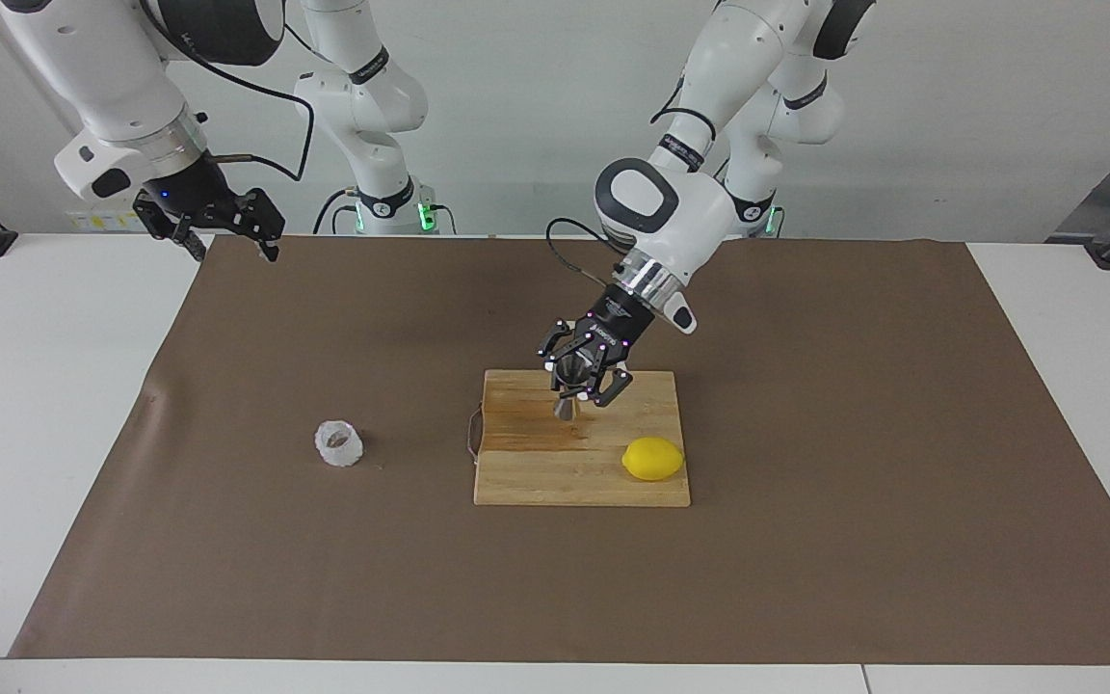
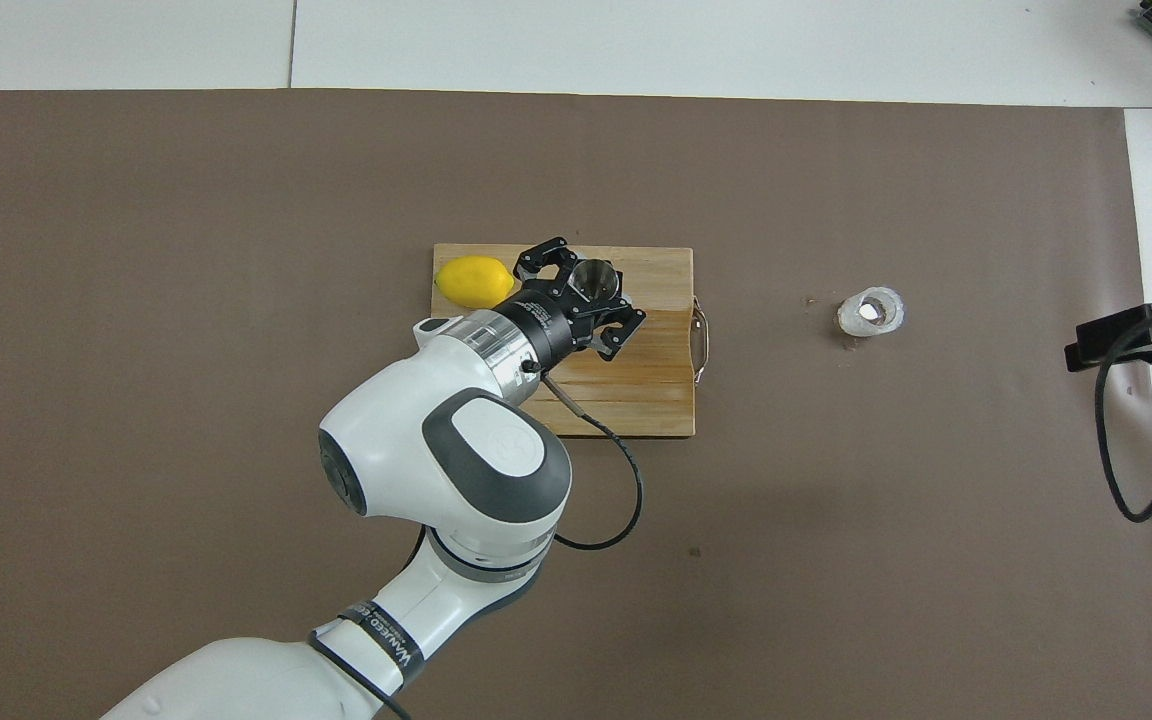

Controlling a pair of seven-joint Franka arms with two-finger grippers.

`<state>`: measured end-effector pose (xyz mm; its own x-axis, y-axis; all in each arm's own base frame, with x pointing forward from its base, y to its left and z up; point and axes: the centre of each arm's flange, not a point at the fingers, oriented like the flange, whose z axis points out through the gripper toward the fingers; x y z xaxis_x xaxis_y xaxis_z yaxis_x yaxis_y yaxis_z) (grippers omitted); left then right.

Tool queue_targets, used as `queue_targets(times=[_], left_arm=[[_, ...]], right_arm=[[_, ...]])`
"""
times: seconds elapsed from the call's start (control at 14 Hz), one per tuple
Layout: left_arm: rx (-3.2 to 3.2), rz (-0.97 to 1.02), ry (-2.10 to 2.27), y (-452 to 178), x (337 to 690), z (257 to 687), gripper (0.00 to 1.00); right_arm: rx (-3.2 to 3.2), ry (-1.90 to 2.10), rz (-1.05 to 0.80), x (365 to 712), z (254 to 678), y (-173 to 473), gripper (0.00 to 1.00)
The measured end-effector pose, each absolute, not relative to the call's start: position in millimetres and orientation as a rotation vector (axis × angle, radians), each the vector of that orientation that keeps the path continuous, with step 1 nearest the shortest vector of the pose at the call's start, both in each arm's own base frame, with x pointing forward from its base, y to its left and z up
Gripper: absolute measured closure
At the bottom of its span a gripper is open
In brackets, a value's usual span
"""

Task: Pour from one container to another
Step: 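Carry the metal cup with the left gripper over the cutting board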

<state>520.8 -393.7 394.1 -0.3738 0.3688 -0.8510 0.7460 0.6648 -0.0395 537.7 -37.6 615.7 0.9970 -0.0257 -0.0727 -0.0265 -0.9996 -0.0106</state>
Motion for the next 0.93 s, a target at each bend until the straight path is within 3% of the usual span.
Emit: queue_targets(times=[0.93], left_arm=[[0.918,-0.484,2.008,-446,509,354,0.85]], right_arm=[[-3.128,0.041,0.114,538,616,-38,0.0]])
